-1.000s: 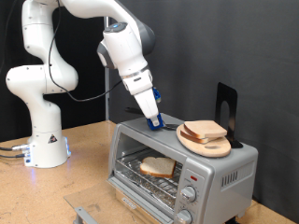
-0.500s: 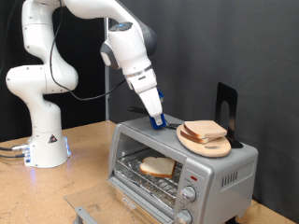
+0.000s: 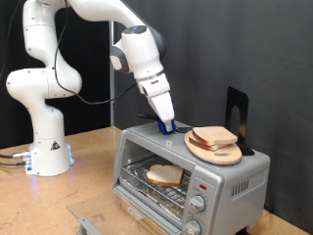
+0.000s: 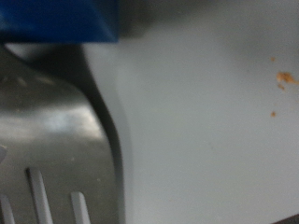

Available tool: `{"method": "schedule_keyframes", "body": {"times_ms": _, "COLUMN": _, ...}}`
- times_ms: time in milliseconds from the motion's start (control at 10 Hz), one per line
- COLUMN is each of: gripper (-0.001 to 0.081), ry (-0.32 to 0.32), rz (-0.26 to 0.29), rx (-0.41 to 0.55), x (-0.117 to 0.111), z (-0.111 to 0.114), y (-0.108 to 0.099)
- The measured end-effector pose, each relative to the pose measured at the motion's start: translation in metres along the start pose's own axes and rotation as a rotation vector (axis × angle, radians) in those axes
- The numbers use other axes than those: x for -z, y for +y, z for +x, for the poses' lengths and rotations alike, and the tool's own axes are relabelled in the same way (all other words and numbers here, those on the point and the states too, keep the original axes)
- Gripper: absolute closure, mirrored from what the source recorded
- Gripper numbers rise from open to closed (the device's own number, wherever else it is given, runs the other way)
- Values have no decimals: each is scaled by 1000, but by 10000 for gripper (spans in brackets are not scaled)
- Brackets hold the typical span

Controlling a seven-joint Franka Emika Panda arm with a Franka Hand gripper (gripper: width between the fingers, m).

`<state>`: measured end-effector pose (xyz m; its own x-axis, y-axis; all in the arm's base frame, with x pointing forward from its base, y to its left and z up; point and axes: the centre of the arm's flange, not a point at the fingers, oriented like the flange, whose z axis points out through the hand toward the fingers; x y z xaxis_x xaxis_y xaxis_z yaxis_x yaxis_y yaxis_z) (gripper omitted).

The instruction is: Make a piece of toast with the oven

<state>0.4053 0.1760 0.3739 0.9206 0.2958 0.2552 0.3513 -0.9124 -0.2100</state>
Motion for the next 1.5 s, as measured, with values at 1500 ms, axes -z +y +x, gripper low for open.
{"method": "schedule_keyframes", "body": {"times_ms": 1500, "gripper": 0, "ry": 124, "rz": -144, "rx": 97, "x": -4, "z": 1, "y": 3}}
